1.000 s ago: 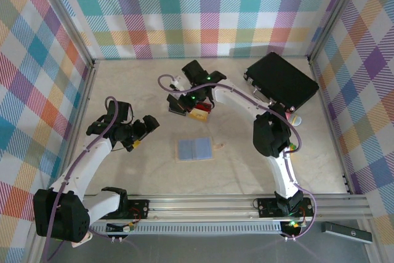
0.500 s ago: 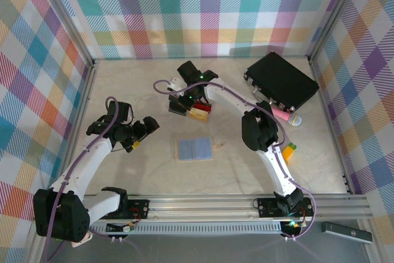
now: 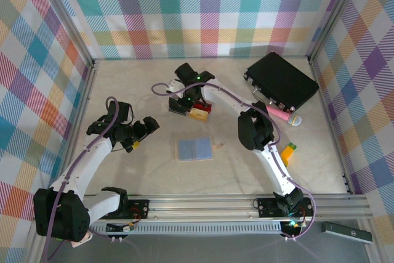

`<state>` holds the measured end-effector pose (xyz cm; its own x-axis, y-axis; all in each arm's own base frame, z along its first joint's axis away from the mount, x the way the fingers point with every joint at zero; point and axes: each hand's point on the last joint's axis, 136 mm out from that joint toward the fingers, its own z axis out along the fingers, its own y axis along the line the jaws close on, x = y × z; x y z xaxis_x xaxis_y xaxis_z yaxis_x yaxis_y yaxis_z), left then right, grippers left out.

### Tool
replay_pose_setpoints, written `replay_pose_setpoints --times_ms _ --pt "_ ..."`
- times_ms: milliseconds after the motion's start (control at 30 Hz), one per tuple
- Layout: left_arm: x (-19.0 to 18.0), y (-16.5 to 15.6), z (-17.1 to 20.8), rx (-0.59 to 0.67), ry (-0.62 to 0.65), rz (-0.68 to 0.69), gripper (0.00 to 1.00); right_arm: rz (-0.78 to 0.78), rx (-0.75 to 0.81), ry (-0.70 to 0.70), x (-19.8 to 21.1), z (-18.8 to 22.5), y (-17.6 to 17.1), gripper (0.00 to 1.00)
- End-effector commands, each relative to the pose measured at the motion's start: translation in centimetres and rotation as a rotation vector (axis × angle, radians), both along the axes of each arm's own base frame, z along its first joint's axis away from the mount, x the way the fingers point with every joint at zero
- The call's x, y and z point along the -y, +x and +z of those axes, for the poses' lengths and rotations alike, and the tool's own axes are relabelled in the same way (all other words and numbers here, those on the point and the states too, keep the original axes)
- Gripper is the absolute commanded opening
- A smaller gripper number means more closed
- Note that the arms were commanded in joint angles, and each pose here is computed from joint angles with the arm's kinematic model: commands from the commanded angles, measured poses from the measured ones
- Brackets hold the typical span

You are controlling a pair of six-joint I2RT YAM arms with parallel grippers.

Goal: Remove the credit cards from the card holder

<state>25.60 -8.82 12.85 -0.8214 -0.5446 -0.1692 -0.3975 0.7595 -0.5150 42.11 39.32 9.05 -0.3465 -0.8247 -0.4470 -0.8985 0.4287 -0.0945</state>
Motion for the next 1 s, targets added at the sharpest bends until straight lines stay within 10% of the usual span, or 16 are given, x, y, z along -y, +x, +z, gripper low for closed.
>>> replay_pose_setpoints --times_ms 0,533,967 --pt "-0.3 -0.3 -0.2 -0.016 -0.001 -0.004 1.00 -0.025 0.009 -0.026 0.1 -0.2 0.5 0.10" --pt "-0.2 -0.4 0.0 -0.013 -0.009 -0.004 1.00 -0.095 0.009 0.062 0.1 4.7 0.0 0.19" --pt "-0.5 -0.4 0.0 0.005 0.002 0.012 1.00 -0.458 -0.263 0.176 2.9 6.4 -9.0 0.44"
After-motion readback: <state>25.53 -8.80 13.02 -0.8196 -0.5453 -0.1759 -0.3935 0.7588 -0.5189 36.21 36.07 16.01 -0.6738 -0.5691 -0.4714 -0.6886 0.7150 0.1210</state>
